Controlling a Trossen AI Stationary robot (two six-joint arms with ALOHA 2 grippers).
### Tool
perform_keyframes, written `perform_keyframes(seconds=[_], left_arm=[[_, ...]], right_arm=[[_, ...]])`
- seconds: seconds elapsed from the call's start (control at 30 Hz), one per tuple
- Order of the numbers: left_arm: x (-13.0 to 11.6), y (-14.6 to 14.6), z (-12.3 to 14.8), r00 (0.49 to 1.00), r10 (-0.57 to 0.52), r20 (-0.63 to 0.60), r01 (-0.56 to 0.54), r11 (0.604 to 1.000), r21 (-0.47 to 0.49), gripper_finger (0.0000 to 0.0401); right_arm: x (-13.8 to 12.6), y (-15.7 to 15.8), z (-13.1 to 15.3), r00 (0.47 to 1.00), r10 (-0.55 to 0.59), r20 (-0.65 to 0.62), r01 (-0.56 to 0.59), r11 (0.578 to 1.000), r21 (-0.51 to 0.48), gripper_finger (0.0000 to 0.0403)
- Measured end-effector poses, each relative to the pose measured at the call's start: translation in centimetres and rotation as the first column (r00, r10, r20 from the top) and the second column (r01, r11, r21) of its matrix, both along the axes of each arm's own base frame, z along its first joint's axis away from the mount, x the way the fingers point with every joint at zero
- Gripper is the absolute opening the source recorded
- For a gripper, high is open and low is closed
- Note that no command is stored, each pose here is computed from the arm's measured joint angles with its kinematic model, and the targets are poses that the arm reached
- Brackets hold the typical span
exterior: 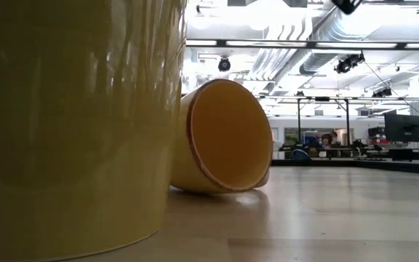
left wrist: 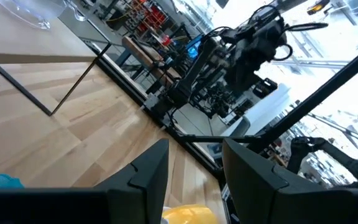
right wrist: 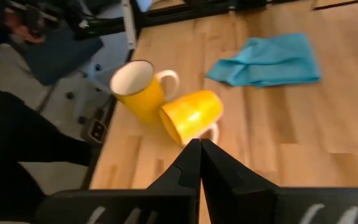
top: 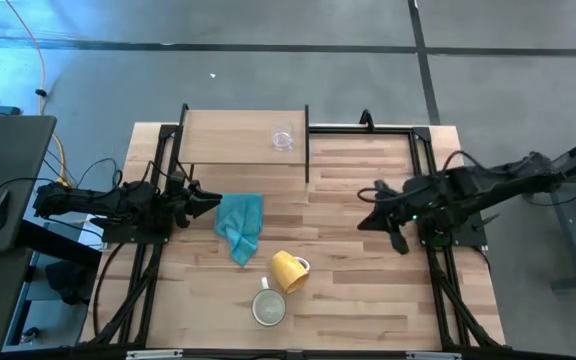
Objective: Stack small to large cups/mugs on shelf
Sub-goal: Put the yellow mug on the shelf
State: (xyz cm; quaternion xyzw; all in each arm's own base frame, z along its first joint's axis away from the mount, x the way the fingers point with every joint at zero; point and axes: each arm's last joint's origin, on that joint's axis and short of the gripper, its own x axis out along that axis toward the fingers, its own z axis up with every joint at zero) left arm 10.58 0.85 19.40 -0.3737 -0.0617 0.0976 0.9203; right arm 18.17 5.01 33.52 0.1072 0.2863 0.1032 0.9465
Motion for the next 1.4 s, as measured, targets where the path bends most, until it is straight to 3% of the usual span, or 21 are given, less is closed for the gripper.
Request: perform_keyframes(seconds=[0.33, 0.57, 0.8, 1.0, 1.2, 1.4], left_arm=[[0.0, 0.0, -0.1, 1.000, -0.001, -0.008, 0.001, 1.000, 0.000, 0.0138], [0.0, 0.0, -0.1, 1.000, -0.003, -0.008, 0.003, 1.000, 0.000, 0.0138], [0.0, -0.1, -0.1, 1.000, -0.026, -0.009, 0.026, 1.000, 0.000, 0.0138], [0.0, -0.1, -0.3, 0.999, -0.037, -0.030, 0.037, 0.999, -0.001, 0.0138], [0.0, -0.2, -0.3, 0.998, -0.058, -0.030, 0.058, 0.998, -0.001, 0.0138], [0.0, -0.2, -0.3, 0.998, -0.064, -0.030, 0.064, 0.998, -0.001, 0.0138]], right_arm=[[2.6, 2.9, -5.7, 0.984, 0.166, -0.068, -0.161, 0.984, 0.071, 0.0003], [5.3, 4.9, -8.3, 0.972, 0.214, -0.101, -0.211, 0.977, 0.044, 0.0020], [7.2, 6.6, -10.9, 0.983, 0.129, -0.130, -0.138, 0.988, -0.064, 0.0034], [8.8, 8.3, -12.2, 0.989, 0.053, -0.137, -0.079, 0.978, -0.194, 0.0070], [10.5, 9.9, -13.2, 0.985, 0.022, -0.171, -0.057, 0.977, -0.205, 0.0109], [11.9, 10.6, -13.9, 0.982, -0.043, -0.184, 0.006, 0.980, -0.198, 0.0120]])
